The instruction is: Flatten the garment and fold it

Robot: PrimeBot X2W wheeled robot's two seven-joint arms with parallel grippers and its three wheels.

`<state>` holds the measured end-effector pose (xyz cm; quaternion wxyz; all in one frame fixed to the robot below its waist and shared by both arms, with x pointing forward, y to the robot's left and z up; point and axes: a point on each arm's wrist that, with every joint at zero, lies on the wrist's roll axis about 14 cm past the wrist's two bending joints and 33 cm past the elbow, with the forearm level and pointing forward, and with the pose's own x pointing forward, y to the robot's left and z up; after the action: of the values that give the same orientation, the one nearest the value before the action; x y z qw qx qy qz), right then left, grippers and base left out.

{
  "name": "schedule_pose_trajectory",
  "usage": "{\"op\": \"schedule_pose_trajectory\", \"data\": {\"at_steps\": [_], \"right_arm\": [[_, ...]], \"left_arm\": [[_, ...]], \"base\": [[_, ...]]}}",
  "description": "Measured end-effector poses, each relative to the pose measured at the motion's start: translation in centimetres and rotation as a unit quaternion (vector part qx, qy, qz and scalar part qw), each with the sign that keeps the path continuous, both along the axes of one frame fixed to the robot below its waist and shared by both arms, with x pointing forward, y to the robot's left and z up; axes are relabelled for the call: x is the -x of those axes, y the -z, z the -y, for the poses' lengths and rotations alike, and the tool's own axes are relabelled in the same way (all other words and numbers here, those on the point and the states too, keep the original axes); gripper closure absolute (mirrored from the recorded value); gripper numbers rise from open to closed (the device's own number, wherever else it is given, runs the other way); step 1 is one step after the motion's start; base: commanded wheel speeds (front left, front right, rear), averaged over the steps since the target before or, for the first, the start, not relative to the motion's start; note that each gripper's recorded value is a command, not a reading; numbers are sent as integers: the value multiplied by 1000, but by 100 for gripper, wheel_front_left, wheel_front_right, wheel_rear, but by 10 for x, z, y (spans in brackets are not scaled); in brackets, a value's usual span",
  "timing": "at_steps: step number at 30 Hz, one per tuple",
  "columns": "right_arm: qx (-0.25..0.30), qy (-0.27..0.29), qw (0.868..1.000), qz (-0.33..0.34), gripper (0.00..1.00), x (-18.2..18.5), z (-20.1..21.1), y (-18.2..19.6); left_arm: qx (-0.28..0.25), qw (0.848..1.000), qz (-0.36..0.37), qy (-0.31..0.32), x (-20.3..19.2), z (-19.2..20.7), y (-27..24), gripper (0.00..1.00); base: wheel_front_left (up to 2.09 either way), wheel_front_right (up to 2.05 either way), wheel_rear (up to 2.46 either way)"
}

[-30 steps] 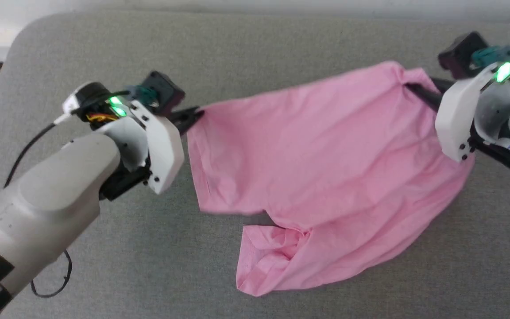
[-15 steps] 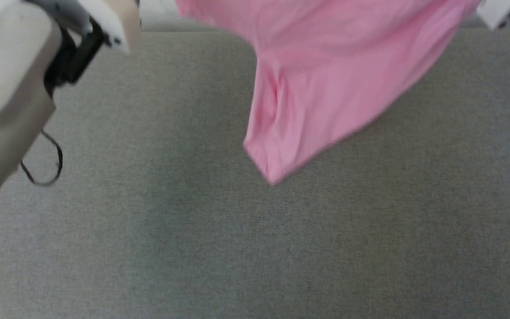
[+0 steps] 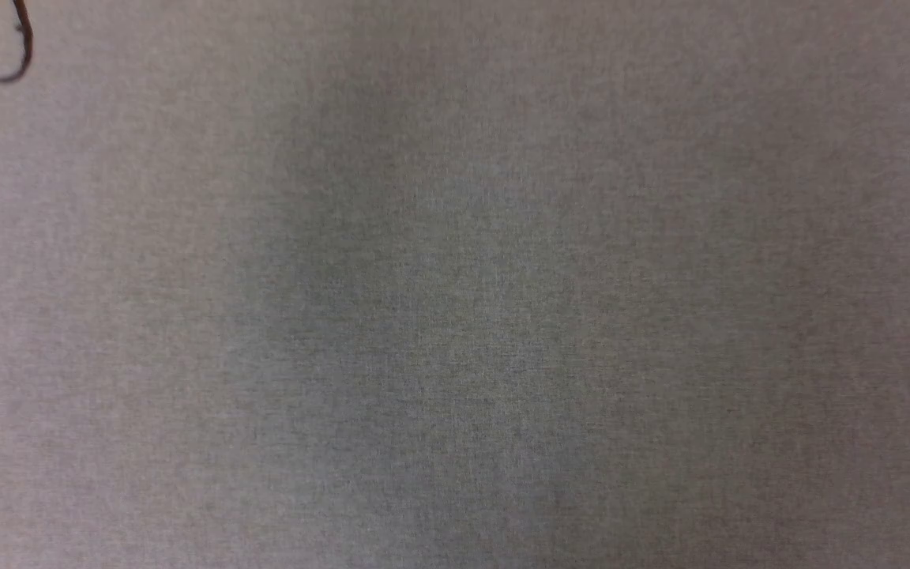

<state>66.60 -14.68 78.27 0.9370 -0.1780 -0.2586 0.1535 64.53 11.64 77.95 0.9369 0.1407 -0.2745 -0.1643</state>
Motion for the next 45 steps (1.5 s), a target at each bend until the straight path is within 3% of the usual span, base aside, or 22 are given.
{"op": "schedule_pose_trajectory", "data": {"at_steps": [8, 14, 20, 24, 33, 38, 41, 45], "right_arm": [[-2, -6, 996, -85, 100, -28, -12, 95], [-10, -35, 991, -130, 100, 2, -21, 150], [-14, -66, 980, -189, 100, 69, -24, 212], [-13, -78, 970, -228, 100, 121, -19, 245], [-13, -90, 933, -348, 100, 255, -15, 326], [6, -100, 921, -377, 100, 317, -17, 345], [-27, -79, 922, -379, 100, 334, -8, 342], [-47, -79, 911, -401, 100, 368, -12, 352]], "left_arm": [[6, 997, -72, -12, -30, -7, 82, 100], [31, 992, -120, -5, -2, -10, 136, 100], [57, 979, -195, -21, 66, -27, 211, 100], [58, 962, -264, -39, 126, -39, 264, 100], [59, 922, -379, -60, 245, -49, 332, 100], [66, 903, -417, -85, 292, -64, 349, 100], [60, 893, -436, -91, 320, -68, 358, 100], [58, 888, -447, -94, 345, -66, 361, 100]], "base": [[0, 0, 0], [0, 0, 0], [0, 0, 0], [0, 0, 0], [0, 0, 0], [0, 0, 0], [0, 0, 0], [0, 0, 0]]}}
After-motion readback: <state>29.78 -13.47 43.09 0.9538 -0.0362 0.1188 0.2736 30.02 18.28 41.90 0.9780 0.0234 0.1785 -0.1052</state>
